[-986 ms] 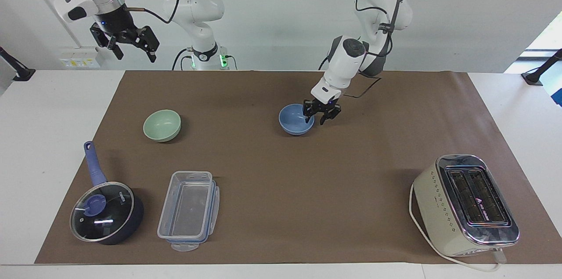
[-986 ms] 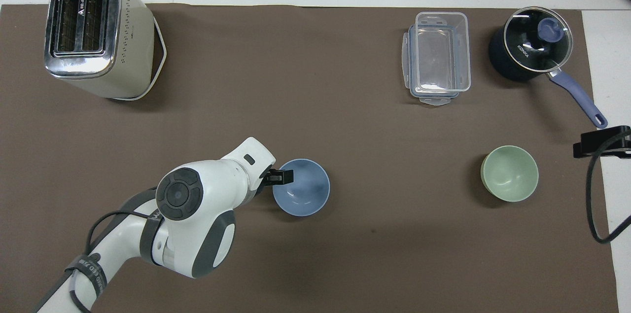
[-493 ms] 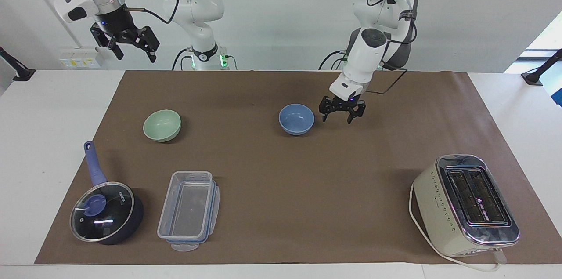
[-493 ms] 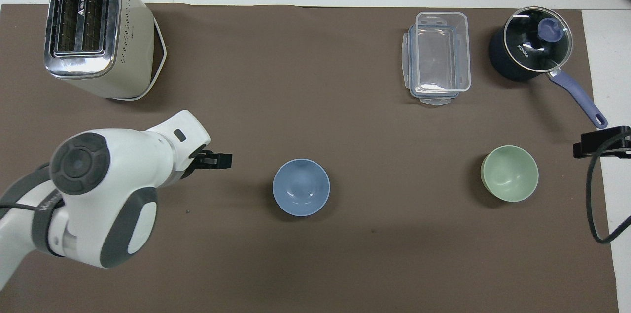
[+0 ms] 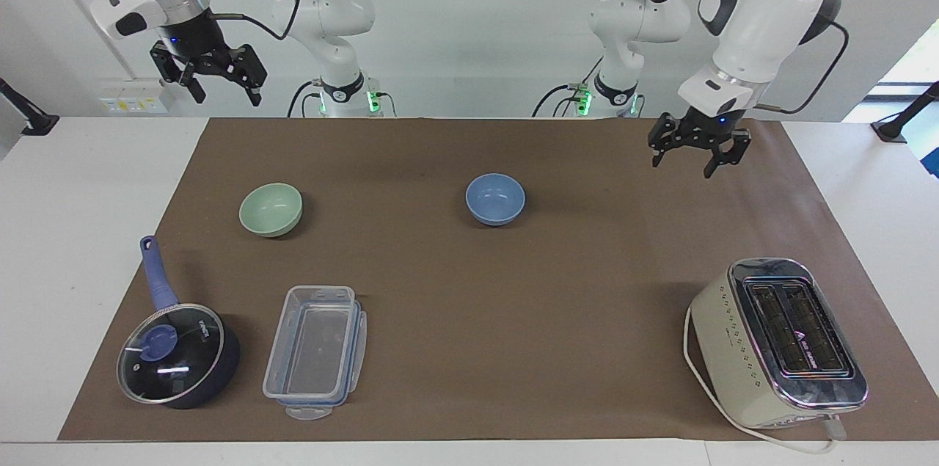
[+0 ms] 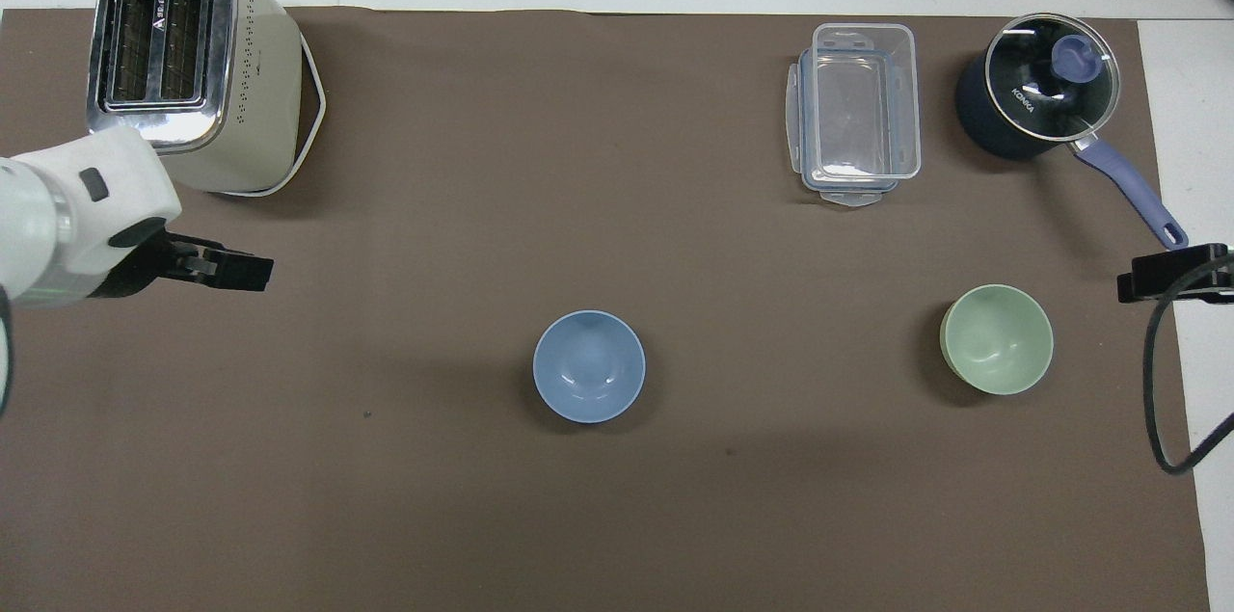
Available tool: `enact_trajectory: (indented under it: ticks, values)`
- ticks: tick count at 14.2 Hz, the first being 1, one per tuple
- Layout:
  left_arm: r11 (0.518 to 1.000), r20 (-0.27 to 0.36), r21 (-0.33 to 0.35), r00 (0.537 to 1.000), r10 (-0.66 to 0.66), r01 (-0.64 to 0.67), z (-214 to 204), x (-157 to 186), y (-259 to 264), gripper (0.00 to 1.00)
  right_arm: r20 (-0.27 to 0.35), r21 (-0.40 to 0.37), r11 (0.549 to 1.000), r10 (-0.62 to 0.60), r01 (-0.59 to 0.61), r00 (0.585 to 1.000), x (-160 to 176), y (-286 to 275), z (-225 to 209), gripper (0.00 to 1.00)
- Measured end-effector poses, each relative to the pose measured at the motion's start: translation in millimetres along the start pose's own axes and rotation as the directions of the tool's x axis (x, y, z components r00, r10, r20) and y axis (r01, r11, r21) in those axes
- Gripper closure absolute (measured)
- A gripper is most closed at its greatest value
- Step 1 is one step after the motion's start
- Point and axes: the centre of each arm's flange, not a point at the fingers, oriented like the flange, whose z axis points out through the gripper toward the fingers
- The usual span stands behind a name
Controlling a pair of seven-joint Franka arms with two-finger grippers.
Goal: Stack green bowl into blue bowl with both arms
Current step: 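Release the blue bowl and withdraw the left gripper to rest, then reach the right gripper to the green bowl rim and grasp it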
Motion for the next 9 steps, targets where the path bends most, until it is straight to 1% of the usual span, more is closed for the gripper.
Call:
enact_trajectory:
  ticks: [2,4,6,8,9]
  values:
    - [1.0,-0.006,0.02,1.0,0.013,-0.013,-37,2,-17,0.0,-0.017,-0.002,1.0,-0.022,0.022,1.0,9,13,25,0.0]
    - [1.0,0.013,0.024,1.0,0.004,-0.004,-66,3,-38,0.0,-0.005,-0.004,1.0,-0.028,0.028,1.0,17,33,60,0.0]
    - [1.0,0.033,0.024,0.999,-0.009,0.008,-76,11,-51,0.0,0.018,-0.004,0.999,-0.052,0.052,0.998,26,54,100,0.0]
    - [1.0,0.047,0.025,0.999,-0.018,0.017,-73,21,-59,0.0,0.043,-0.002,0.997,-0.074,0.074,0.996,33,70,142,0.0]
    - [1.0,0.049,0.025,0.999,-0.018,0.017,-71,23,-60,0.0,0.046,-0.002,0.996,-0.086,0.086,0.995,36,77,164,0.0]
